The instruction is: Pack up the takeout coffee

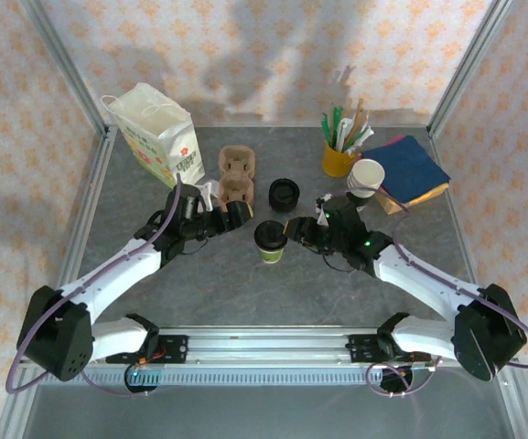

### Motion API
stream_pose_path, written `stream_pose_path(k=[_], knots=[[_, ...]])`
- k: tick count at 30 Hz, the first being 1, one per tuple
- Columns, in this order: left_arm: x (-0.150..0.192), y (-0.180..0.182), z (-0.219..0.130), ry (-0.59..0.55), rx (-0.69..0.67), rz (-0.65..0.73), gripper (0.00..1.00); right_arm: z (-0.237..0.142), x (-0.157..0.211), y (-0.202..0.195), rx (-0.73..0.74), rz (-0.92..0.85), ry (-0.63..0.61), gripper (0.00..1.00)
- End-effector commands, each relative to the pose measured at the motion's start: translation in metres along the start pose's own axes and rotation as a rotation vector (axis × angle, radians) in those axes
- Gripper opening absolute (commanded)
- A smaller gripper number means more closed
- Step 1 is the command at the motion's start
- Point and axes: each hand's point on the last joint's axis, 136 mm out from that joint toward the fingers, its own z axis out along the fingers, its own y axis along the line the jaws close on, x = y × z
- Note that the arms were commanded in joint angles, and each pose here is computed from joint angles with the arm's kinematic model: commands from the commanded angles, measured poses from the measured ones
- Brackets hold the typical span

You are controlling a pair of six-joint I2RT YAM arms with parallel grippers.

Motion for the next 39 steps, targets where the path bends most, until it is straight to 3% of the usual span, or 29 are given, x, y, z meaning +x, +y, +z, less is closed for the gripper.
stream_pose_path(k=[1, 10, 15, 22, 39], knots=[[0.002, -0.011, 0.009, 0.019, 0.049, 0.062, 0.86, 0.0, -0.007, 0.008, -0.04, -0.03, -0.036, 0.49], [0.019, -0.018, 0.03, 0.098, 0.079, 0.078, 0.84, 0.009, -0.002, -0.003, -0.009, -0.047, -0.006, 0.48], [0.027, -0.007, 0.04, 0.14, 0.055, 0.057, 0.76, 0.016, 0.001, -0.005, -0.009, -0.05, 0.013, 0.48], [0.028, -0.003, 0.042, 0.149, 0.036, 0.059, 0.69, 0.025, 0.005, -0.005, -0.01, -0.052, 0.058, 0.48], [0.041, 0.011, 0.037, 0.156, 0.008, 0.05, 0.67, 0.023, 0.005, 0.0, -0.023, -0.046, 0.058, 0.47]])
